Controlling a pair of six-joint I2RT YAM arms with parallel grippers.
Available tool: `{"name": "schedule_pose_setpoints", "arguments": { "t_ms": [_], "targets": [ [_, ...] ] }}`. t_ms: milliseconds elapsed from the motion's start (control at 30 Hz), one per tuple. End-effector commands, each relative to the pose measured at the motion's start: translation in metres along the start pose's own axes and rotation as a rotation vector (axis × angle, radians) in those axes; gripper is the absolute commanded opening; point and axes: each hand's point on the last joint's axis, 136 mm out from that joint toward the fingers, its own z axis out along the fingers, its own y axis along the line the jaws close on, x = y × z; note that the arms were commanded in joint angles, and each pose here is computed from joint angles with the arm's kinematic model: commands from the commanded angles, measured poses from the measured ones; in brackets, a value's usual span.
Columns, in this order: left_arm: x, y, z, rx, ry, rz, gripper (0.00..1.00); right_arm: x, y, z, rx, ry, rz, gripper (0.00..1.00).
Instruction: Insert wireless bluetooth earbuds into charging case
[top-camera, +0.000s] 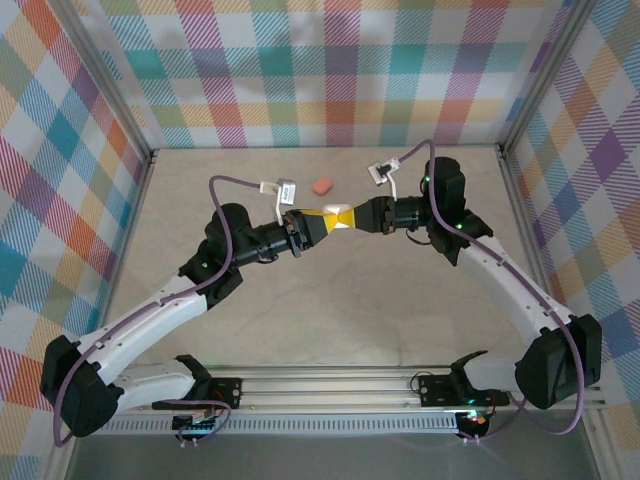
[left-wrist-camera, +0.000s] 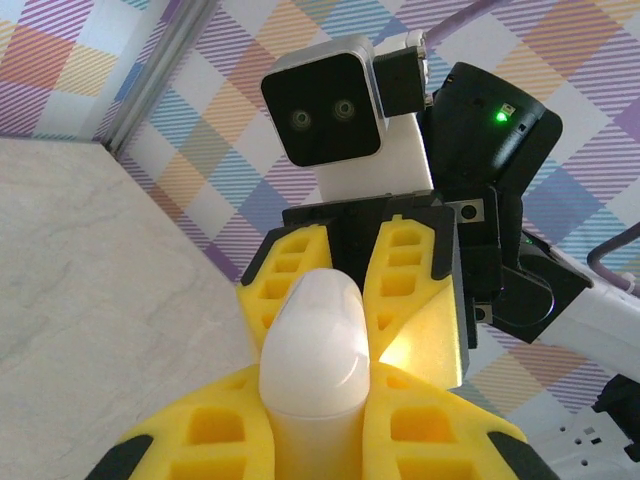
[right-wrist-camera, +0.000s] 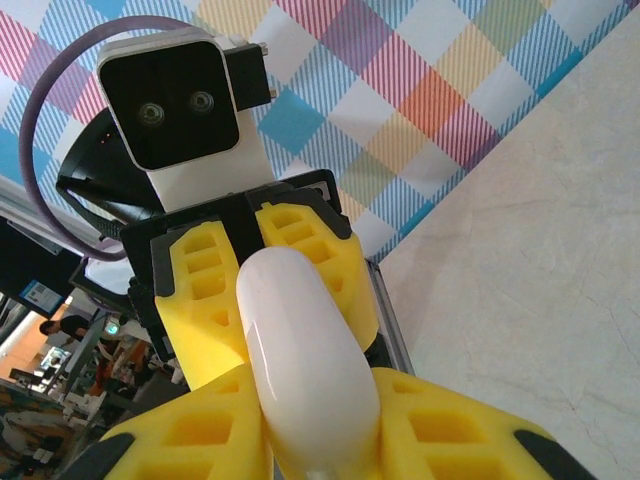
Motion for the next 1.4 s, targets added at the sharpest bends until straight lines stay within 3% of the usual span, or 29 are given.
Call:
{"name": "schedule_pose_setpoints", "arguments": {
  "t_ms": [0, 200, 267, 467, 533, 633, 800, 967, 1200, 1367],
  "targets": [
    [-0.014, -0.001, 0.000, -0.023, -0.038, 0.050, 0.13, -0.003, 0.017, 0.002, -0.035, 0.023, -0.032, 0.23],
    [-0.011, 0.010, -0.005, -0.098, -0.018, 0.092, 0.29, -0.002, 0.008, -0.001, 0.023, 0.020, -0.006, 0.15],
    [-0.011, 0.012, -0.005, -0.117, -0.009, 0.099, 0.39, -0.002, 0.001, -0.004, 0.054, 0.015, 0.016, 0.14],
    [-0.005, 0.038, -0.018, -0.290, 0.038, 0.152, 0.90, -0.004, -0.032, -0.028, 0.204, -0.023, 0.110, 0.14],
    [-0.003, 0.050, -0.026, -0.372, 0.058, 0.175, 1.00, -0.001, -0.053, -0.042, 0.268, -0.038, 0.169, 0.14],
    [0.001, 0.067, -0.039, -0.486, 0.092, 0.201, 1.00, 0.009, -0.097, -0.067, 0.341, -0.083, 0.298, 0.15],
    [0.008, 0.070, -0.045, -0.503, 0.114, 0.233, 1.00, 0.064, -0.202, -0.102, 0.466, -0.070, 0.584, 0.13],
    [0.015, 0.080, -0.053, -0.549, 0.145, 0.263, 1.00, 0.119, -0.280, -0.104, 0.504, 0.012, 0.812, 0.00],
    [0.028, 0.098, -0.058, -0.605, 0.213, 0.263, 1.00, 0.141, -0.307, -0.118, 0.682, 0.073, 0.807, 0.04],
    [0.040, 0.108, -0.051, -0.600, 0.255, 0.239, 1.00, 0.154, -0.315, -0.132, 0.805, 0.122, 0.826, 0.20]
  ]
}}
